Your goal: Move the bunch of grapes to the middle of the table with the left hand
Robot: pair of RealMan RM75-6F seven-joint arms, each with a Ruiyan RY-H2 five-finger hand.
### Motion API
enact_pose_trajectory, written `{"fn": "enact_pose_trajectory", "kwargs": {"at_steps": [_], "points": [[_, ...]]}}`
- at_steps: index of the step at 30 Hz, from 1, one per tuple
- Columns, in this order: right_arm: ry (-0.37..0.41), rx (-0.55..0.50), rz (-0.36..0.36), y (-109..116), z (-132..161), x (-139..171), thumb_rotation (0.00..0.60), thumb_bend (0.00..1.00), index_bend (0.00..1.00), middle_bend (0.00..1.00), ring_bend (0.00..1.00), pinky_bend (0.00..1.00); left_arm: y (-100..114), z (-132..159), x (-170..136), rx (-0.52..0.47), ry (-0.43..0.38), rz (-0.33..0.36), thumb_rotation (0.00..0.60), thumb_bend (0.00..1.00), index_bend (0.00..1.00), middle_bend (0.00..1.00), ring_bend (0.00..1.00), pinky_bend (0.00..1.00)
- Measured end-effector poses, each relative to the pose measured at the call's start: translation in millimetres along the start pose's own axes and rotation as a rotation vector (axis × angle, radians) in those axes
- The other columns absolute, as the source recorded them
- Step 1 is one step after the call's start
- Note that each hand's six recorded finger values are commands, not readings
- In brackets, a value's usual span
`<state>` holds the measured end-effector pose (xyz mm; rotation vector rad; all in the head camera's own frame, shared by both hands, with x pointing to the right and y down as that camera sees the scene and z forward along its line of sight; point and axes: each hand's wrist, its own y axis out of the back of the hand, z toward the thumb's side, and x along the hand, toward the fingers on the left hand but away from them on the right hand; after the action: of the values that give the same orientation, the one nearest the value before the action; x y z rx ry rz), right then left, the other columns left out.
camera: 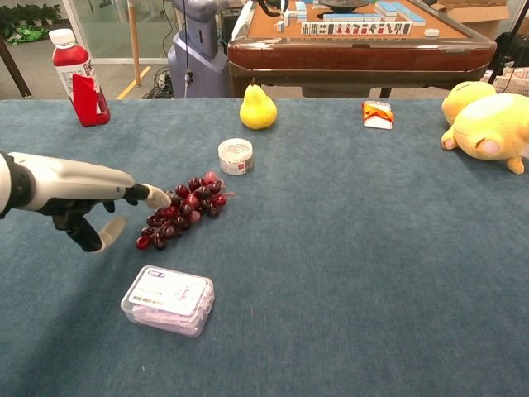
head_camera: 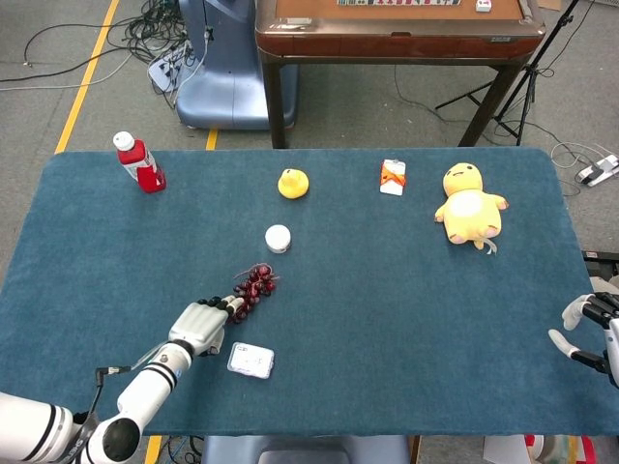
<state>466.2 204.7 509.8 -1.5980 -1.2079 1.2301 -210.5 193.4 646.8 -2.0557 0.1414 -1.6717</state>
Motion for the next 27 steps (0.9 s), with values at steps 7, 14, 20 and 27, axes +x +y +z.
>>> {"fn": "enact_pose_trajectory", "kwargs": {"at_steps": [7,14,20,27], "points": [[0.009,-0.006,-0.004,1,1,1,0.600,0.13,0.66,0.56,0.41,0.43,0,18,-1,-0.015,-0.054,-0.022,0.600,0.76,0.01,0.00,0.08,0.15],[0.007,-0.004,-0.001,1,0,0,0.600,0.13,0.66,0.56,0.41,0.43,2,32,-2,-0.058,-0.119,-0.026,0.600,0.76,0.01,0.00,0.08,0.15],[0.007,-0.008,-0.003,1,0,0,0.600,0.13,0.66,0.56,0.41,0.43,1,46,-6,-0.147,-0.206,-0.063,0.600,0.76,0.01,0.00,0.08,0.15],[0.006,-0.009,-0.004,2,-1,0,0.600,0.13,0.66,0.56,0.41,0.43,12,40,-15,-0.181,-0.249,-0.004,0.600,0.76,0.01,0.00,0.08,0.15]]}}
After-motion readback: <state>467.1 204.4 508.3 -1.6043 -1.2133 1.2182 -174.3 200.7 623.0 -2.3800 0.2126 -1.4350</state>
